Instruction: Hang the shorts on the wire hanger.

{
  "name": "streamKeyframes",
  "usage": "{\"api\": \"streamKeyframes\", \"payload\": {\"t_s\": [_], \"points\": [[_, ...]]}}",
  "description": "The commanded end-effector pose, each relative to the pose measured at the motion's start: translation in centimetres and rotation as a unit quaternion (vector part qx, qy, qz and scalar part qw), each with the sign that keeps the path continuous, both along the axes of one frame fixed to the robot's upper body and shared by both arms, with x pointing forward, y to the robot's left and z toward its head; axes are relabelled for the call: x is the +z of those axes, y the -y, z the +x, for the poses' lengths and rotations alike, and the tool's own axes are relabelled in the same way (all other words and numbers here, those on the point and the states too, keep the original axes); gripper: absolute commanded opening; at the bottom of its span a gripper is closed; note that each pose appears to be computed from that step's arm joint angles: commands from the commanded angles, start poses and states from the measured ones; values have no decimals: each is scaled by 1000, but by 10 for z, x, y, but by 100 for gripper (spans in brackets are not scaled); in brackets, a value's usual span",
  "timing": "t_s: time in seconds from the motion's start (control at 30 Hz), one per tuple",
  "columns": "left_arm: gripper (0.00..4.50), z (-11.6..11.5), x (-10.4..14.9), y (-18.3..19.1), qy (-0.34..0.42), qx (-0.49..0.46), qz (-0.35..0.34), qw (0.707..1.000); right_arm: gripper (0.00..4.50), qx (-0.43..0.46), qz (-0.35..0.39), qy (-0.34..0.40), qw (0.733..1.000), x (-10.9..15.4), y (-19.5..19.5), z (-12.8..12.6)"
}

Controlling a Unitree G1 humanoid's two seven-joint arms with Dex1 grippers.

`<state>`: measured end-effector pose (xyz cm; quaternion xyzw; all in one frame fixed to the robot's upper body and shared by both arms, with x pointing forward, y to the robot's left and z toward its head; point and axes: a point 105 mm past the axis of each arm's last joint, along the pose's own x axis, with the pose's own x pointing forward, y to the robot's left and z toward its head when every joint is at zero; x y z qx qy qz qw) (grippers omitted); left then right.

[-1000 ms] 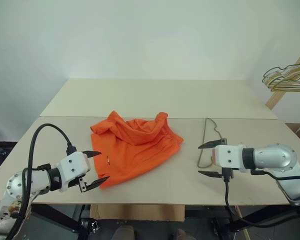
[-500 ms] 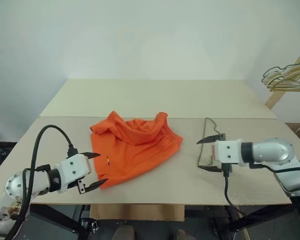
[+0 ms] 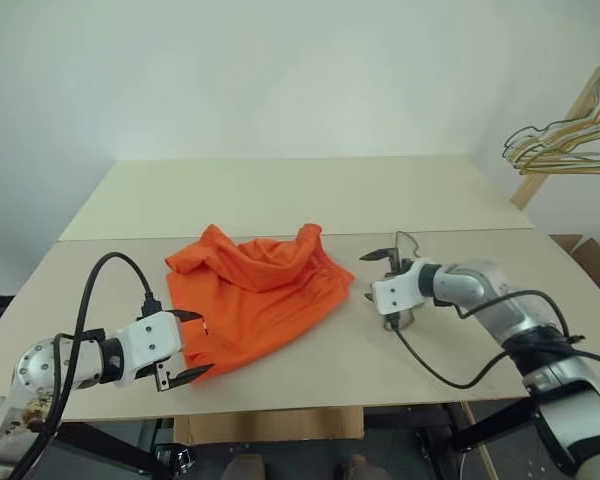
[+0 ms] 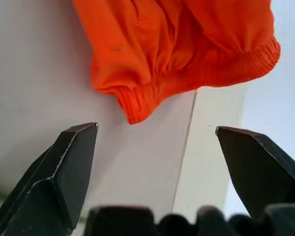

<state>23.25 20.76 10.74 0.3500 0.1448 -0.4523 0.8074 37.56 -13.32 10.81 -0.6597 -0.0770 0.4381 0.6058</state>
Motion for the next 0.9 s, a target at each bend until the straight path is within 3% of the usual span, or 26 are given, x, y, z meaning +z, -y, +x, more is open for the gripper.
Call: {"api": "streamKeyframes", "payload": {"t_s": [0.03,0.37,0.4,0.47,0.83,0.9], "points": [[450,-3,5,3,12,-8,0,1000,447,24,3,31,999,3,-13,11],[450,-8,2,0,10,1,6,1000,447,48,-10,23,999,-19,-38,21],[450,-8,2,-1,10,2,6,1000,430,47,-6,20,999,-20,-39,21],[450,-10,2,-3,8,5,7,1000,390,46,-10,16,999,-23,-39,22],[450,-25,-4,-13,-58,-29,-8,998,4,46,-19,-12,999,-30,-39,20],[450,-24,-6,-16,-71,-38,-14,997,4,46,-17,-15,999,-30,-40,20]]}}
